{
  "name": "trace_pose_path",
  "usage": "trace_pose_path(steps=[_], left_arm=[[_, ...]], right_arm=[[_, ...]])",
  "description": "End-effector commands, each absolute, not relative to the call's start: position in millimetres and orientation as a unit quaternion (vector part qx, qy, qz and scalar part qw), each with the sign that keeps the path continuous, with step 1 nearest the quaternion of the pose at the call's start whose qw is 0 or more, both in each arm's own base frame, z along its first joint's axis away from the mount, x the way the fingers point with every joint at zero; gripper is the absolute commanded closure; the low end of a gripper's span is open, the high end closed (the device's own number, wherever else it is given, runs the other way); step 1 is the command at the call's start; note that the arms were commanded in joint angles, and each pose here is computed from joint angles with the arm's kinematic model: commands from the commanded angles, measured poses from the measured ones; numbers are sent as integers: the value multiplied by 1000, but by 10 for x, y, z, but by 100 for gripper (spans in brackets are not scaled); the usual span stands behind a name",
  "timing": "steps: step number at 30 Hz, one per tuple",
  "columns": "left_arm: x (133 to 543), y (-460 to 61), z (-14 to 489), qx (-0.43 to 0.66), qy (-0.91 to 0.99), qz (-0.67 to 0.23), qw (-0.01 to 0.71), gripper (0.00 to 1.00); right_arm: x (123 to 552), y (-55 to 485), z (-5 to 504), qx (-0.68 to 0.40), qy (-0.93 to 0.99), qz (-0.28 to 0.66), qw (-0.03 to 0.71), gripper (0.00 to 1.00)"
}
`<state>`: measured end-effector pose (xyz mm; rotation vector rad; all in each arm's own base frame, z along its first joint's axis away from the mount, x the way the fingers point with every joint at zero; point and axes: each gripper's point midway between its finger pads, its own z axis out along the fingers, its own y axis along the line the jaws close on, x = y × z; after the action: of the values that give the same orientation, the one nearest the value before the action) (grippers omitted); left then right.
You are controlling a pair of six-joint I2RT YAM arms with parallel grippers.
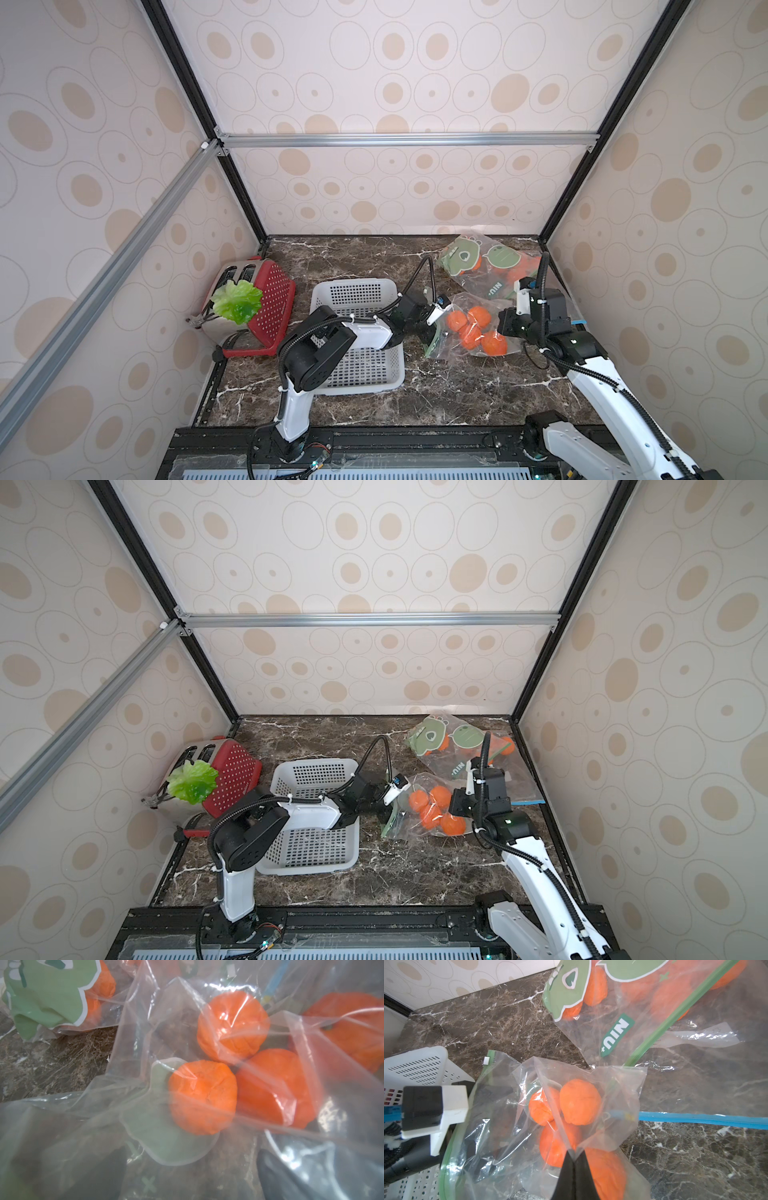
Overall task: Open the zip-top bag and take out the orange
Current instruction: Pick up the orange from the zipper food storage bag.
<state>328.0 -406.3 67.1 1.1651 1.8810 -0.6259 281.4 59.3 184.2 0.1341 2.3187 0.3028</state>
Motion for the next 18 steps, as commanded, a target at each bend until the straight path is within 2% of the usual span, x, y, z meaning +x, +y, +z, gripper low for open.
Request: trace_pose_path(steps=[1,6,11,18], left_arm=[[3328,-4143,616,472,730,-261,419,1],[3390,-4188,559,467,724,-262,435,1],[3352,-4265,534,475,704,-286,444,1],[3257,-4341,467,497,687,-309,431,1]], right_arm=[[2795,634,1847,48,917,131,374,100],[2800,636,1844,44,912,132,385,100],[2729,763,2130,31,893,179,412,100],[2639,614,2133,40,895,141,421,100]])
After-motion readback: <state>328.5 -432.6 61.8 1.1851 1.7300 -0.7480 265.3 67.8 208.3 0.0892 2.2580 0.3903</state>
